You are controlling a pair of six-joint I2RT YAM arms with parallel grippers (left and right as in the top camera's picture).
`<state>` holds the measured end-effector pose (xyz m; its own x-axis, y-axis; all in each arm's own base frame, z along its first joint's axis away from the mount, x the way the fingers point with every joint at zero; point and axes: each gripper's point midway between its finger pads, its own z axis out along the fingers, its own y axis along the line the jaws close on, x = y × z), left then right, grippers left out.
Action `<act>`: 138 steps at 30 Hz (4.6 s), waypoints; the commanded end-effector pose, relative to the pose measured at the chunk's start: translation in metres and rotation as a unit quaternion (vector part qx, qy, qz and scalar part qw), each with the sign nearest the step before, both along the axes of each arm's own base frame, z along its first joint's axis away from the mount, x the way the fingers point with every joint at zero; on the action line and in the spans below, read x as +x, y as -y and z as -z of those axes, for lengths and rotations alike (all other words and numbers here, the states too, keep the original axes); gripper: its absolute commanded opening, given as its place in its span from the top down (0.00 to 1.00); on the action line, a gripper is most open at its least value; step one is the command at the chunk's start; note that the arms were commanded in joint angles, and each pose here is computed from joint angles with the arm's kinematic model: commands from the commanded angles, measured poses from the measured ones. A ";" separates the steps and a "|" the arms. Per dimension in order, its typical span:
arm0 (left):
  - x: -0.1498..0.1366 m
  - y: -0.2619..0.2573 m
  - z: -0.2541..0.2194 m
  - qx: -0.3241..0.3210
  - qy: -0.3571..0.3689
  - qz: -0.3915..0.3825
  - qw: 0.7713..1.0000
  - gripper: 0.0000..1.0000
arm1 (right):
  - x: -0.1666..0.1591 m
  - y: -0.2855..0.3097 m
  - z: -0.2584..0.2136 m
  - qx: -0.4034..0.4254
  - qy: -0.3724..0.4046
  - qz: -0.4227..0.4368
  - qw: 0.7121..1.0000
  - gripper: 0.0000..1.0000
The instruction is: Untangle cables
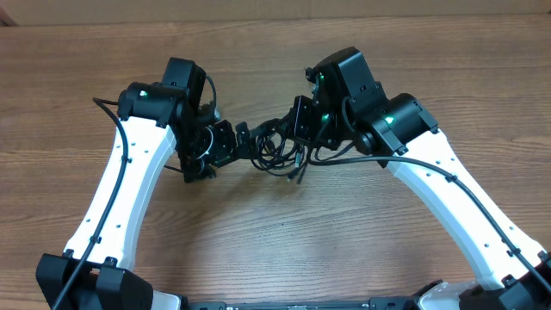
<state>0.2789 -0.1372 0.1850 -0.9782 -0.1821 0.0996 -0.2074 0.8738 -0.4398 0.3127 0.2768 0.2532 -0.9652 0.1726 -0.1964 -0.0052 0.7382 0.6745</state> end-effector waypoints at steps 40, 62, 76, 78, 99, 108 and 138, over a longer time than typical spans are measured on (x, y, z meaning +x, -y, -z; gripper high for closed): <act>0.030 0.011 0.038 0.041 -0.003 -0.003 0.999 0.96 | -0.003 0.021 0.012 -0.060 -0.006 0.029 0.998 0.96; 0.016 0.011 -0.136 -0.029 0.251 0.023 0.967 0.96 | 0.002 0.088 0.090 -0.257 -0.067 0.143 0.953 0.95; 0.002 0.024 -0.165 -0.091 0.281 0.032 0.955 0.96 | -0.011 0.058 0.139 -0.235 -0.146 0.061 0.959 0.01; 0.001 0.029 -0.177 -0.113 0.300 0.040 0.946 0.96 | -0.013 0.055 0.139 -0.231 -0.145 0.043 0.961 0.00; 0.008 -0.016 -0.196 -0.050 0.323 -0.141 0.935 0.96 | -0.080 -0.055 0.117 -0.119 0.007 -0.320 0.940 0.00; 0.001 -0.040 -0.175 0.011 0.285 -0.194 0.939 0.96 | -0.059 -0.045 0.121 -0.148 -0.016 -0.227 0.962 0.00; -0.004 -0.031 -0.175 -0.030 0.243 -0.235 0.941 0.96 | -0.048 -0.095 0.103 -0.102 0.054 -0.195 0.974 0.31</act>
<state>0.2773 -0.1066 0.3500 -0.7422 -0.5902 -0.3176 -0.3224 0.7298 -0.6028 0.2625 0.3720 0.1515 -0.9177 -0.2748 -0.2870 -0.3889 0.7694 0.5068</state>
